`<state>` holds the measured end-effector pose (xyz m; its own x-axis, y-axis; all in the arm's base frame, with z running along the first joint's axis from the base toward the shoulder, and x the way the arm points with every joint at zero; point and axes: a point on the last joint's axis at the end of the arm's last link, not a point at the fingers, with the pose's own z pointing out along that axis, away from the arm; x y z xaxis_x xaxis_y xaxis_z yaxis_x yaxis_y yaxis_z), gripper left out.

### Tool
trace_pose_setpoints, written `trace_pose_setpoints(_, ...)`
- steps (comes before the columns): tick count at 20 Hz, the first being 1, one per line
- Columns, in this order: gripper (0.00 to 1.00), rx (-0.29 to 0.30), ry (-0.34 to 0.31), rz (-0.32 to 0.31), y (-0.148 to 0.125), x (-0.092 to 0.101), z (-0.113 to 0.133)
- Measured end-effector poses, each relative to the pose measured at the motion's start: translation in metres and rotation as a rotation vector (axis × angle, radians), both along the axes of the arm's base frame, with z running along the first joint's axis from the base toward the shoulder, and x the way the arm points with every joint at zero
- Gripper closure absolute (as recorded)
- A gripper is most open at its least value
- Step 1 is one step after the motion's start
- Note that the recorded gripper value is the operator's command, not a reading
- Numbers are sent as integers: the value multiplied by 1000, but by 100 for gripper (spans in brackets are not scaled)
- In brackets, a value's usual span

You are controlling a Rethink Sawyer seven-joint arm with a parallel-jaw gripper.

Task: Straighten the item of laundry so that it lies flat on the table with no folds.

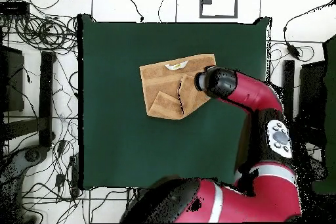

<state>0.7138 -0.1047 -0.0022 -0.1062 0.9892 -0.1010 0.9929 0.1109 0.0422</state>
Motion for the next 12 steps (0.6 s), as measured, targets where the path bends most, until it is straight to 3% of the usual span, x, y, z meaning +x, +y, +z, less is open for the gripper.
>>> trace_pose_setpoints(7,0,5,29,55,49,2,-34)
trace_pose_setpoints(12,0,4,26,41,45,5,-36)
